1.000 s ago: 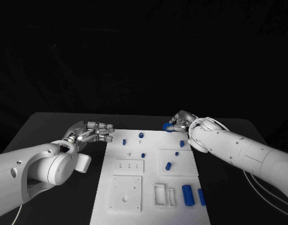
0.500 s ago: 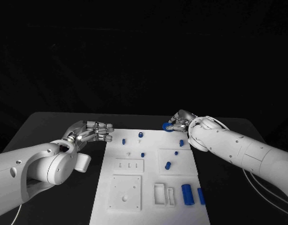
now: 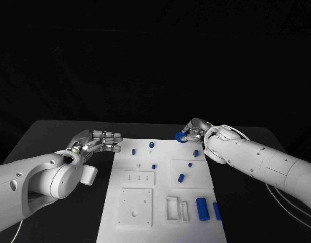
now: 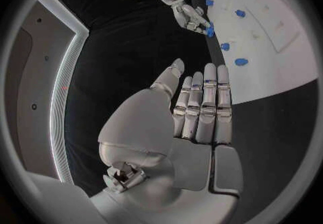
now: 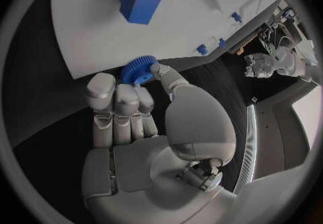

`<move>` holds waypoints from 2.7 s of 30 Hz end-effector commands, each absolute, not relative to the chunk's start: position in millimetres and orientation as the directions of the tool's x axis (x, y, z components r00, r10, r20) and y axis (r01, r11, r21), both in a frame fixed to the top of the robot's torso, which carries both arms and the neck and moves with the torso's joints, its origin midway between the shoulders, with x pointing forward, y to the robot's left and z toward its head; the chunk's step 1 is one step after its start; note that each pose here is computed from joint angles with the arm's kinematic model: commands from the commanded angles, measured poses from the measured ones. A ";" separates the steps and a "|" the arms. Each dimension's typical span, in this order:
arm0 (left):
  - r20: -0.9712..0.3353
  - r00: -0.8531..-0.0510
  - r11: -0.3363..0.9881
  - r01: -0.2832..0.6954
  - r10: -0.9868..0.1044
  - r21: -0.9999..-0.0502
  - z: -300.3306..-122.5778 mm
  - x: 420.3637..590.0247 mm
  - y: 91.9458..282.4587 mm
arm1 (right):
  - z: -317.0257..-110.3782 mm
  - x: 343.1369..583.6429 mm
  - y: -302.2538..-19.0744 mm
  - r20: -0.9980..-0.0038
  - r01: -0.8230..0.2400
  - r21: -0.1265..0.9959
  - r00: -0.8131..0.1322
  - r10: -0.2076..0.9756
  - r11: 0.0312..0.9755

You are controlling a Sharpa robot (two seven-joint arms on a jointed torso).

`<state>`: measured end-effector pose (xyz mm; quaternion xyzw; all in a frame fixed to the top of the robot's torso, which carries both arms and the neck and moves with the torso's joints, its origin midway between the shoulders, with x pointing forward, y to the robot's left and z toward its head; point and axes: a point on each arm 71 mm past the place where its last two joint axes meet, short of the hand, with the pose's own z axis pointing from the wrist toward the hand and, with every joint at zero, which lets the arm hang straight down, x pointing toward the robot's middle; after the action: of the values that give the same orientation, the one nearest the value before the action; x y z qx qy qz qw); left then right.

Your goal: Assemble the parts on the task board

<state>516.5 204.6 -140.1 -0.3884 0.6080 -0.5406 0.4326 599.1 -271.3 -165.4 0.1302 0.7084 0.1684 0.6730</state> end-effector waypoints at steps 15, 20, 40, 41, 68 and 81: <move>-0.105 -0.333 0.111 0.001 -0.937 -0.994 -138.3 515.1 204.2 | -169.8 590.6 -263.1 -0.942 -0.083 0.336 -0.054 0.332 0.938; -0.105 -0.332 0.111 0.000 -0.937 -0.994 -138.3 514.6 205.2 | -165.1 585.3 -256.6 -0.952 -0.126 0.305 -0.022 0.305 0.944; -0.105 -0.328 0.111 0.002 -0.939 -0.994 -138.1 513.7 207.2 | -134.9 544.4 -192.5 -0.964 -0.345 0.172 0.133 0.229 0.923; -0.105 -0.328 0.110 0.002 -0.939 -0.994 -138.0 513.7 207.2 | -134.4 542.0 -188.6 -0.964 -0.354 0.168 0.136 0.228 0.920; -0.106 -0.329 0.112 0.000 -0.938 -0.994 -138.3 513.5 202.5 | -162.9 524.9 -135.6 -0.977 -0.420 0.135 0.094 0.191 0.897; -0.106 -0.331 0.113 0.000 -0.938 -0.994 -138.3 513.9 201.2 | -172.6 532.1 -132.4 -0.981 -0.397 0.125 0.090 0.174 0.909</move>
<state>513.8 203.0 -140.2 -0.3888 0.6096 -0.5408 0.4299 531.5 -130.3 -170.0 -0.0846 0.6453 0.2054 0.7309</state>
